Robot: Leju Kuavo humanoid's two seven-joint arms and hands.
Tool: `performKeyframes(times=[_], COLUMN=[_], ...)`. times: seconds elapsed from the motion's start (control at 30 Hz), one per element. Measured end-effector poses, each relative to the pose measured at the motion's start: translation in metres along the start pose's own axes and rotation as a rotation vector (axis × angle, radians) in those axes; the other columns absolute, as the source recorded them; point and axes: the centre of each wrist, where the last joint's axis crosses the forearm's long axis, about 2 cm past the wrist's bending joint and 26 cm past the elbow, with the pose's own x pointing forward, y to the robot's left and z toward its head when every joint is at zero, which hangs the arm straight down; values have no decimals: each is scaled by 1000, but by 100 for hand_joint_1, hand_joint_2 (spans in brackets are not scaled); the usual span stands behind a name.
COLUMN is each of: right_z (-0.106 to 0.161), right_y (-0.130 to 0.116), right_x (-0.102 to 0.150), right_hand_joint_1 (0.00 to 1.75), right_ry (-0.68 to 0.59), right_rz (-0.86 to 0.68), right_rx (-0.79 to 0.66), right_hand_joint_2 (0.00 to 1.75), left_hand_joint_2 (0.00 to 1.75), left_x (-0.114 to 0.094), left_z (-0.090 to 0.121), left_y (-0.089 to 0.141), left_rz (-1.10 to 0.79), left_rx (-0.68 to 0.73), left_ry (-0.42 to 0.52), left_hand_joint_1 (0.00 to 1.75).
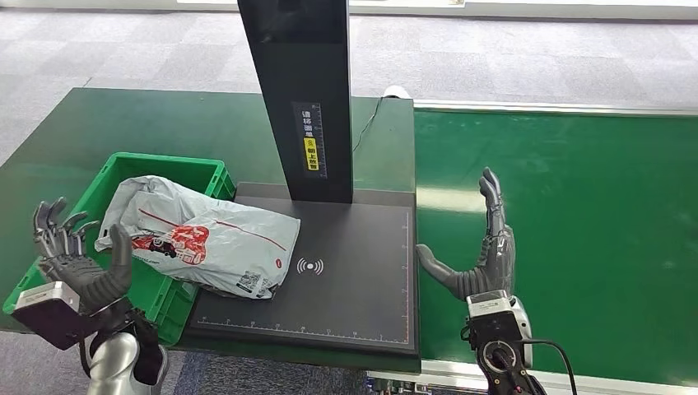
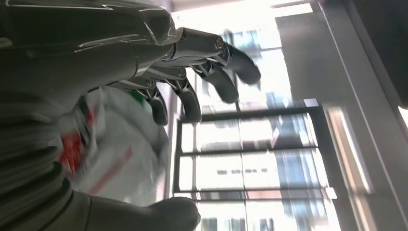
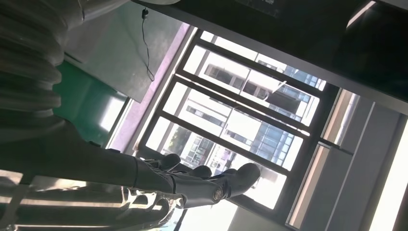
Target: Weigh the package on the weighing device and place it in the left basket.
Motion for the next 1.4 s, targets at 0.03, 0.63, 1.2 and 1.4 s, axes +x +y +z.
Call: performKeyframes(times=[0.03,0.63,1.2,1.4], right_z=[-2,-17,-4,-1], right_y=[0,8,10,9], right_x=[-1,-5,-2,-1], right_hand_joint_1=[0,0,0,0], right_ry=[-3,-15,18,22], right_rz=[-5,1,56,61], right_rx=[5,42,53,53], right_hand_joint_2=[175,175,175,175], left_hand_joint_2=[175,175,175,175], left_x=[6,52,9,2], left_z=[-1,31,38,31], left_y=[-10,-107,-94,-81], left_rz=[39,-103,-805,-858], left_rx=[-102,-848,-791,-754], left_ry=[-34,-87,132,185], left_hand_joint_1=[0,0,0,0])
